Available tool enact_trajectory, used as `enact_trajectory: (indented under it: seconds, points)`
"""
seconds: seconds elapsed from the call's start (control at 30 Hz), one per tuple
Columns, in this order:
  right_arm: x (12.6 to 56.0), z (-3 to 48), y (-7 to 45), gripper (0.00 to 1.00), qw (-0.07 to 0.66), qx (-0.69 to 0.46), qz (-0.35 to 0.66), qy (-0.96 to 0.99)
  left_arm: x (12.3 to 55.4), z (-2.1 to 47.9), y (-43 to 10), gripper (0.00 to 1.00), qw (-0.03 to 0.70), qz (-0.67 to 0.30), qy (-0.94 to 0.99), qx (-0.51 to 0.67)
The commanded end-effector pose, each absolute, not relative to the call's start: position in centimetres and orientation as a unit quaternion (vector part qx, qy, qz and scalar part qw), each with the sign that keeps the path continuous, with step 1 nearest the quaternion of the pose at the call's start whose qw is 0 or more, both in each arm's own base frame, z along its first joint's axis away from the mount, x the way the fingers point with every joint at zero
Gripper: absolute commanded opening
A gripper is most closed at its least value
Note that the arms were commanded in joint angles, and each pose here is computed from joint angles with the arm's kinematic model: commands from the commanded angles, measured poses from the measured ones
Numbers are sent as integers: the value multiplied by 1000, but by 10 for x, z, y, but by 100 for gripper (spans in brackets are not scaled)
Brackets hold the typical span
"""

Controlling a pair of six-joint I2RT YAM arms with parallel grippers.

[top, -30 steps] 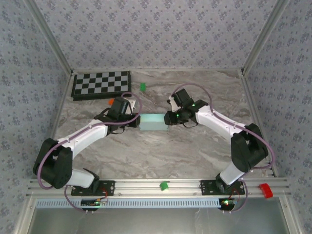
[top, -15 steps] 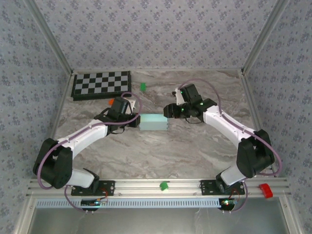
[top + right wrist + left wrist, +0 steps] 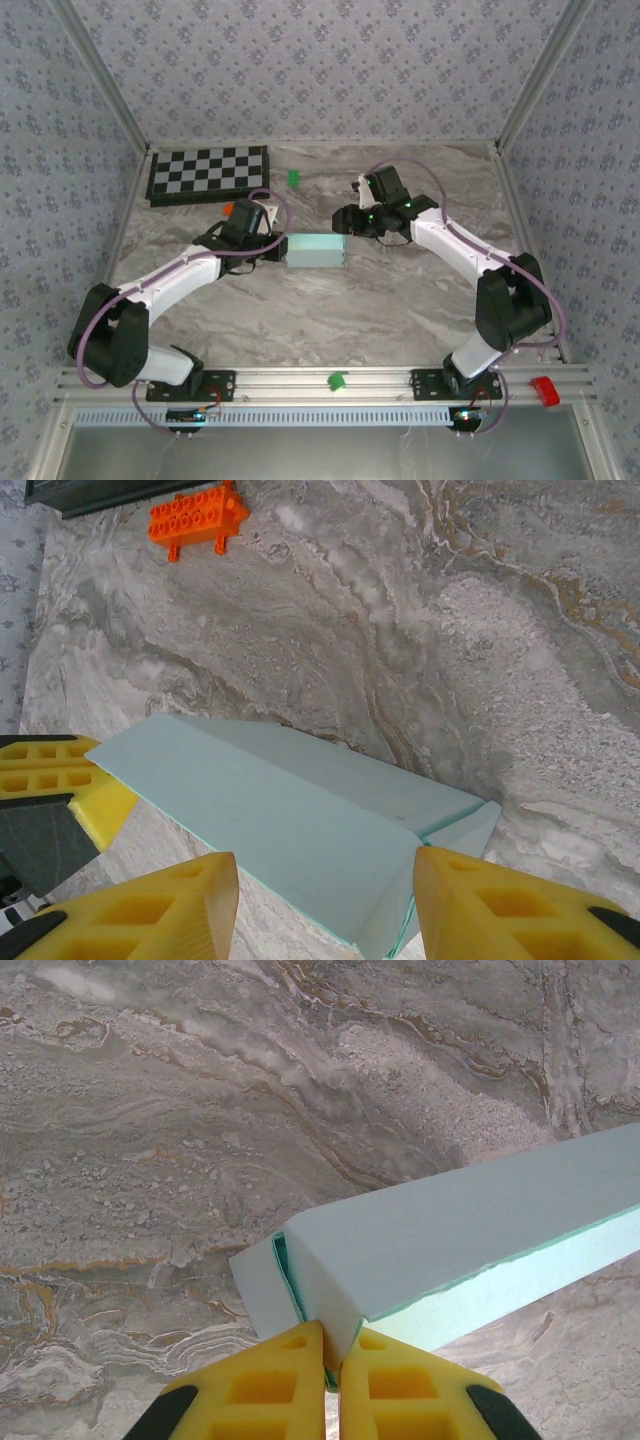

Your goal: Fold the paper box

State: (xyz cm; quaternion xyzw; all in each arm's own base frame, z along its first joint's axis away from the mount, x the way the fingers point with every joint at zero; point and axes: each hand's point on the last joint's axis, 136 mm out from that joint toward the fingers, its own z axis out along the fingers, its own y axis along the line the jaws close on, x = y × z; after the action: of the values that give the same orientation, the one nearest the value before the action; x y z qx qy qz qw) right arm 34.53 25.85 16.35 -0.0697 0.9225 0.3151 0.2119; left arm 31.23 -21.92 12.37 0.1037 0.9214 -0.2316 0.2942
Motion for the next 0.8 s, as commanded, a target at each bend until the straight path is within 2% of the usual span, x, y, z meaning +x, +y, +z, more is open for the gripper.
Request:
enact_trajectory:
  seconds: [0.0,0.6,0.77]
  points:
    - [343,161,263,51,197,-71,322,923,295,99,-212,10,244,-213,941,101]
    - [319,114,251,50,149,-79,280,945,294,97,-212,10,241,-213,942,97]
    - [316,107,249,50,143,-79,273,948,294,98,-212,13,241,-213,942,97]
